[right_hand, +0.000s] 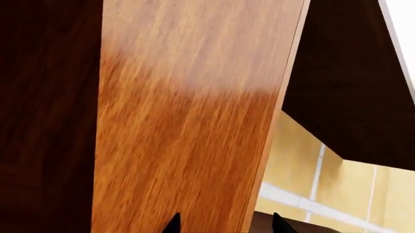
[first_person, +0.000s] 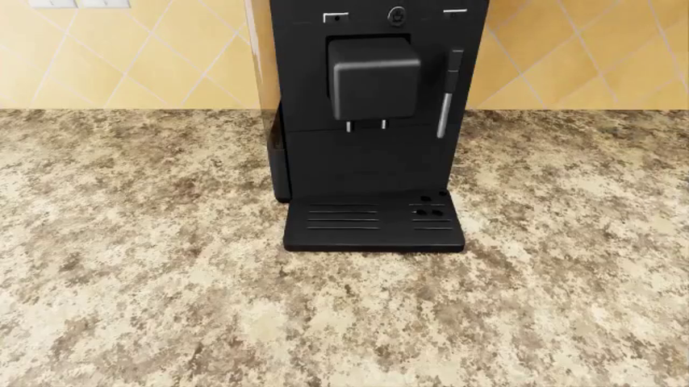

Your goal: Pick the peach, ginger from the counter and place them in the cabinet. Then close the cabinet.

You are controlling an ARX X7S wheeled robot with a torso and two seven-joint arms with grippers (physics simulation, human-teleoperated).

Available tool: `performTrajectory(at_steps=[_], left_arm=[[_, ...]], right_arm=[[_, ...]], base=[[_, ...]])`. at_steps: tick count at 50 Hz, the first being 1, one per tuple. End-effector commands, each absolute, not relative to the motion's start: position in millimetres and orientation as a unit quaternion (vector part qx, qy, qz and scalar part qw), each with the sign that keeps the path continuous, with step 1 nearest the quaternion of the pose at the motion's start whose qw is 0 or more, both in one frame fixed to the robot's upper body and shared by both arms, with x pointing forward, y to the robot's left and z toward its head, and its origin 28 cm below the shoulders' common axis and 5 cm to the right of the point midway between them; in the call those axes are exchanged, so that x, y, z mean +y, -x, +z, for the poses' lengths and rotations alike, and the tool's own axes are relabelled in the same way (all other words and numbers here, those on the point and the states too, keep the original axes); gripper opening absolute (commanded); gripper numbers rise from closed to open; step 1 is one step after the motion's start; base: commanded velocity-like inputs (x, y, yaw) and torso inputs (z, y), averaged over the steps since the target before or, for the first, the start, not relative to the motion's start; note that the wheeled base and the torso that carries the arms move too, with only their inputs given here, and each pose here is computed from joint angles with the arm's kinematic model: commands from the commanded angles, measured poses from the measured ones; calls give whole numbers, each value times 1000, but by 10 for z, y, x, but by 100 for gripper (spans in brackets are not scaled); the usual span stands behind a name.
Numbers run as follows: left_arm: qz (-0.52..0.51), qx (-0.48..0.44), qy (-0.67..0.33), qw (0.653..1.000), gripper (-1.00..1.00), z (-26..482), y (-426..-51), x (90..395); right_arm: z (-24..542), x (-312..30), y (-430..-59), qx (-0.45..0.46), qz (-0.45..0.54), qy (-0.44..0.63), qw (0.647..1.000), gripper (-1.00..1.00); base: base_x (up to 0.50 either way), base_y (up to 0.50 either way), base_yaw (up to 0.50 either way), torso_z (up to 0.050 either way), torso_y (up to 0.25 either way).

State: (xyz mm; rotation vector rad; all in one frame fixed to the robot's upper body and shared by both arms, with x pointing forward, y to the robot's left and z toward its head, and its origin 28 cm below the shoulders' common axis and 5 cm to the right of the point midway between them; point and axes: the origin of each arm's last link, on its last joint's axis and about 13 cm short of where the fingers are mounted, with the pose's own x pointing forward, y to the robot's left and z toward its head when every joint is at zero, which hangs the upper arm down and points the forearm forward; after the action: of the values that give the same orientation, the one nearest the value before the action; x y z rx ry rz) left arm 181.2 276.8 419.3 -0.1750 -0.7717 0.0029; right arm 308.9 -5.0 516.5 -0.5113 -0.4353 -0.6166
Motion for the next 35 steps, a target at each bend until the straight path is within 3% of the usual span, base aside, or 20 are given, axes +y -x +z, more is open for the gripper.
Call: performTrajectory(at_steps=[1,11,21,35], left_arm=[[0,-375,85,923,100,4180,-1805,2766],[-3,-375,83,923,100,4174,-1800,2756],[-3,-374,79,924,100,4166,-1803,2747],[0,-367,75,927,100,4175,-1844,2731]], right_arm=[[5297,197,-2980,-129,435,313,834,100],[5454,288,-2750,-169,518,243,802,100],[5717,261,-2218,-274,577,168,751,100],[5737,195,-1814,-327,562,157,744,100]], base=[[15,2,8,10,0],[14,3,9,3,0],[9,4,11,3,0],[4,2,5,2,0]])
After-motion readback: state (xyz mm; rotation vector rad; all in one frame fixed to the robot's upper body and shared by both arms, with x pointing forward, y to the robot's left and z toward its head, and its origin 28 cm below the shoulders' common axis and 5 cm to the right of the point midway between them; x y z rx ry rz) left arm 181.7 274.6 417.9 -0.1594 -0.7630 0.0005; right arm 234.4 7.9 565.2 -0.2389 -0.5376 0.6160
